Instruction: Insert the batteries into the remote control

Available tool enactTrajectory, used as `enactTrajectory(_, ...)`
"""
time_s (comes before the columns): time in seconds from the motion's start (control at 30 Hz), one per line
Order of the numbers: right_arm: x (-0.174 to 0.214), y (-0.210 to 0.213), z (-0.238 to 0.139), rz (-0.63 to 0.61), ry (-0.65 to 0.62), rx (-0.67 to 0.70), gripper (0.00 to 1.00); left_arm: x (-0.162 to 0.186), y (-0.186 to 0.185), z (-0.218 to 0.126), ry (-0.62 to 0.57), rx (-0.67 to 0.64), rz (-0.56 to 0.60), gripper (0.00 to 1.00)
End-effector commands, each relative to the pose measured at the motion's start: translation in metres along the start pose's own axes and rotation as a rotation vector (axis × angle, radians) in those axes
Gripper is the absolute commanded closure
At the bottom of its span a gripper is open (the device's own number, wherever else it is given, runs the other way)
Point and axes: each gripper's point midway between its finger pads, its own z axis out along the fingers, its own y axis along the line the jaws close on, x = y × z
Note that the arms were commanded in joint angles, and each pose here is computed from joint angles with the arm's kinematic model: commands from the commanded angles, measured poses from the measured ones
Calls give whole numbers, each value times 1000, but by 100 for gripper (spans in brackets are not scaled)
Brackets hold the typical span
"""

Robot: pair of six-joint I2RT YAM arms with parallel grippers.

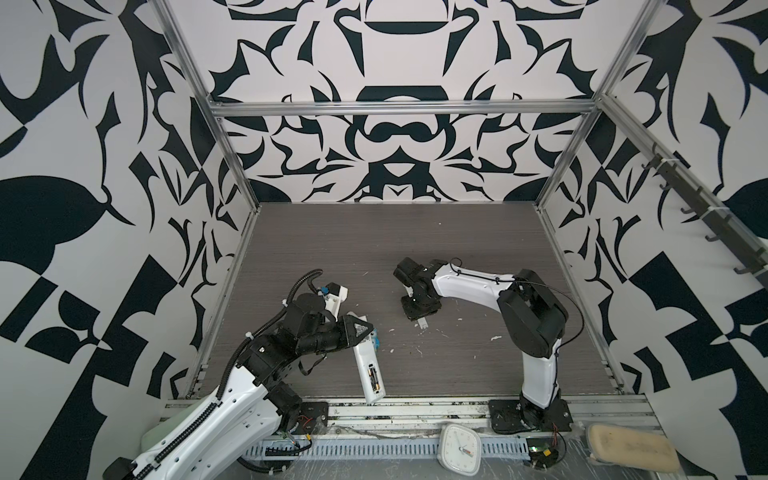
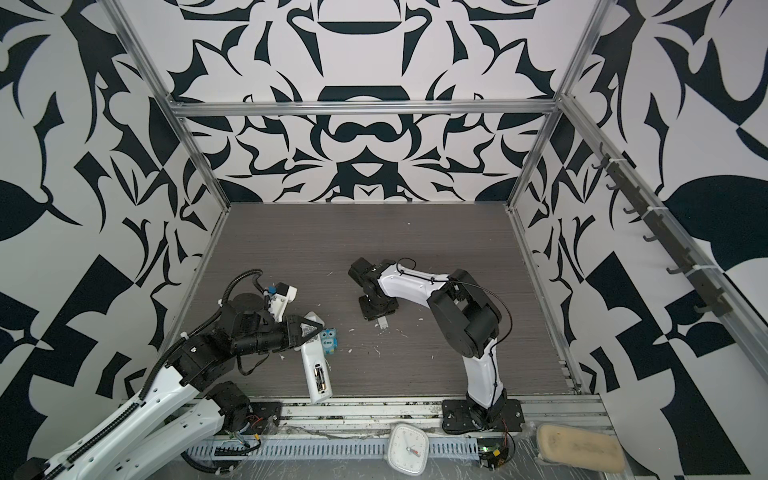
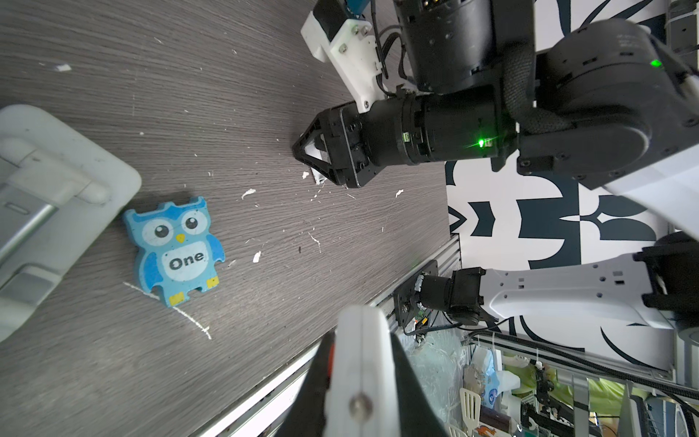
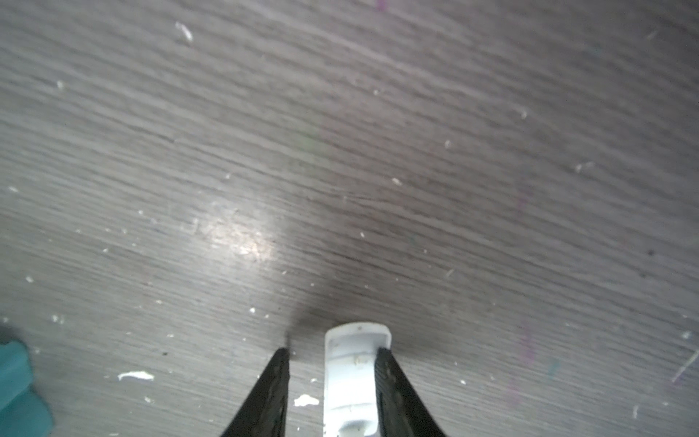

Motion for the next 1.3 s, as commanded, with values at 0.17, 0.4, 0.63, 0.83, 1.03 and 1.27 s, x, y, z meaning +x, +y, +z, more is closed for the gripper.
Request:
enactTrajectory(0.17,24,-20,13,1,70,63,58,-9,-13,-6,-36,31,1,100)
enactTrajectory(0.4,27,-24,16,28,66,57,65,-9,-12,-8,-43,32,-1,100)
enactTrajectory(0.63,26,-30,16,9,73,100,69,-10,-12,-7,-44,32,-1,100)
enactTrajectory(0.83,22,-35,13,-3,66,139,72,-9,-13,-7,-42,35,0,100)
enactTrajectory(1.03,5,-7,-6,-59,-45,53,72,-9,-12,-7,-44,34,-2,100)
enactTrajectory(1.27,-3,11,-27,-63,-111,-17,74,-10,-11,-4,-47,38,-10,100)
